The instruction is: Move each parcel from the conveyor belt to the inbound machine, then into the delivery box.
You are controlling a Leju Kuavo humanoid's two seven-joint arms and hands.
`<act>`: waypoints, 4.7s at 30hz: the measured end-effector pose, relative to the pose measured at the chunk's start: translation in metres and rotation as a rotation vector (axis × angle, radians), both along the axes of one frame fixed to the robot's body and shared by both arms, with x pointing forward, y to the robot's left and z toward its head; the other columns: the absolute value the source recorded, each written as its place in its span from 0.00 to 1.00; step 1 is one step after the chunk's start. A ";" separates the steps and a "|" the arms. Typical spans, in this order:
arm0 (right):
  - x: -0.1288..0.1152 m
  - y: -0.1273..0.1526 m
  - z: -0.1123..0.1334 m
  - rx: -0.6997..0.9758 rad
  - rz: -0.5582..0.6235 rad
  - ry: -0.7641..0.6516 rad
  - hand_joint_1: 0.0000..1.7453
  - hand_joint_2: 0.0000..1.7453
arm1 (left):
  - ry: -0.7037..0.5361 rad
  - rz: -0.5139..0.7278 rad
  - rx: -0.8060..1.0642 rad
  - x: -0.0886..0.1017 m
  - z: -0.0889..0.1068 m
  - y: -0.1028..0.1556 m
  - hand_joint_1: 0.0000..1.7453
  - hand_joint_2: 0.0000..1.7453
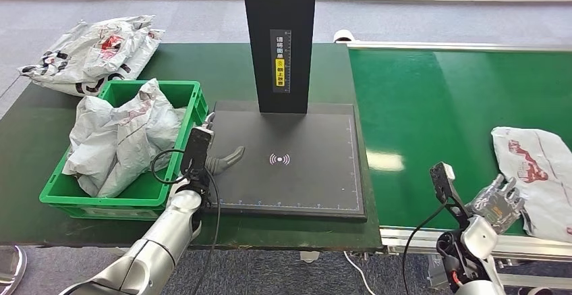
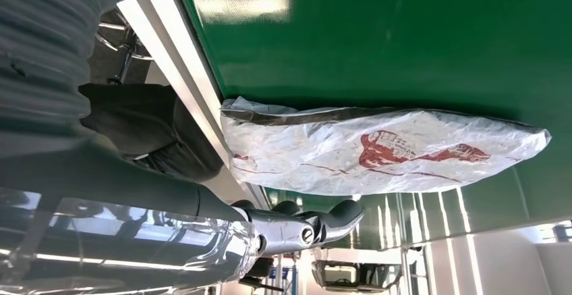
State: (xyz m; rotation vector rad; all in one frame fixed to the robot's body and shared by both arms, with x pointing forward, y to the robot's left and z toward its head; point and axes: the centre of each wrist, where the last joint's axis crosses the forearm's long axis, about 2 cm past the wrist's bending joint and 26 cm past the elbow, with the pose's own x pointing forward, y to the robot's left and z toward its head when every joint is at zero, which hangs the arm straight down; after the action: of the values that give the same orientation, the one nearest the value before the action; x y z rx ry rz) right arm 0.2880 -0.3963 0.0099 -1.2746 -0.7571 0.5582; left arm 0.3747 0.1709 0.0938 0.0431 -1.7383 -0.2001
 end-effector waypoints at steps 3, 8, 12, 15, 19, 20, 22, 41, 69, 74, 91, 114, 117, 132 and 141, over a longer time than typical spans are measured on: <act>0.000 -0.001 0.000 -0.001 -0.001 0.002 0.00 1.00 | 0.001 0.000 0.000 0.000 0.000 0.000 0.00 1.00; 0.000 -0.003 0.001 -0.002 -0.005 0.000 0.00 1.00 | 0.005 0.003 -0.003 0.000 -0.001 0.000 0.00 1.00; -0.001 -0.005 0.000 0.001 -0.016 -0.002 0.00 1.00 | 0.008 0.003 -0.002 -0.001 -0.001 0.000 0.00 1.00; -0.001 -0.005 0.000 0.001 -0.016 -0.002 0.00 1.00 | 0.012 0.002 -0.001 -0.001 -0.002 0.000 0.00 1.00; -0.001 -0.005 0.000 0.001 -0.012 0.006 0.00 1.00 | 0.018 0.001 0.000 -0.001 -0.003 0.000 0.00 1.00; -0.001 -0.005 0.000 0.001 -0.011 0.008 0.00 1.00 | 0.018 0.001 0.000 -0.001 -0.003 0.000 0.00 1.00; -0.001 -0.005 0.000 0.001 -0.010 0.009 0.00 1.00 | 0.017 0.001 0.000 -0.001 -0.003 0.000 0.00 1.00; 0.013 -0.004 0.011 -0.011 -0.002 -0.006 0.00 1.00 | 0.004 0.021 -0.011 -0.002 -0.001 0.002 0.00 1.00; 0.013 -0.003 0.010 0.043 -0.010 -0.015 0.00 1.00 | 0.006 0.019 -0.003 -0.005 -0.003 0.003 0.00 1.00; 0.012 -0.004 0.009 0.046 -0.021 -0.015 0.00 1.00 | 0.007 0.015 -0.003 -0.005 -0.003 0.003 0.00 1.00; 0.002 -0.008 0.002 0.050 -0.054 0.047 0.00 1.00 | 0.008 0.006 0.000 -0.008 -0.005 0.002 0.00 1.00; 0.002 -0.012 0.001 0.148 -0.045 0.091 0.00 1.00 | 0.003 0.002 0.001 -0.008 -0.005 0.001 0.00 1.00; 0.001 -0.016 -0.001 0.282 -0.035 0.154 0.05 1.00 | 0.001 -0.003 -0.002 -0.006 -0.004 0.002 0.00 1.00; 0.002 -0.044 0.005 0.369 -0.052 0.313 1.00 1.00 | 0.000 0.010 -0.020 -0.002 -0.001 0.005 0.00 1.00; 0.003 -0.046 0.006 0.370 -0.042 0.259 1.00 1.00 | 0.001 0.024 -0.018 -0.002 -0.002 0.008 0.00 1.00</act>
State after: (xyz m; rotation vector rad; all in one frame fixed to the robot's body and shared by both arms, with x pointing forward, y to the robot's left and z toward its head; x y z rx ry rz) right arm 0.2911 -0.4422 0.0159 -0.8545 -0.5823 0.5097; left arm 0.3723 0.1785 0.0915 0.0505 -1.7375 -0.1673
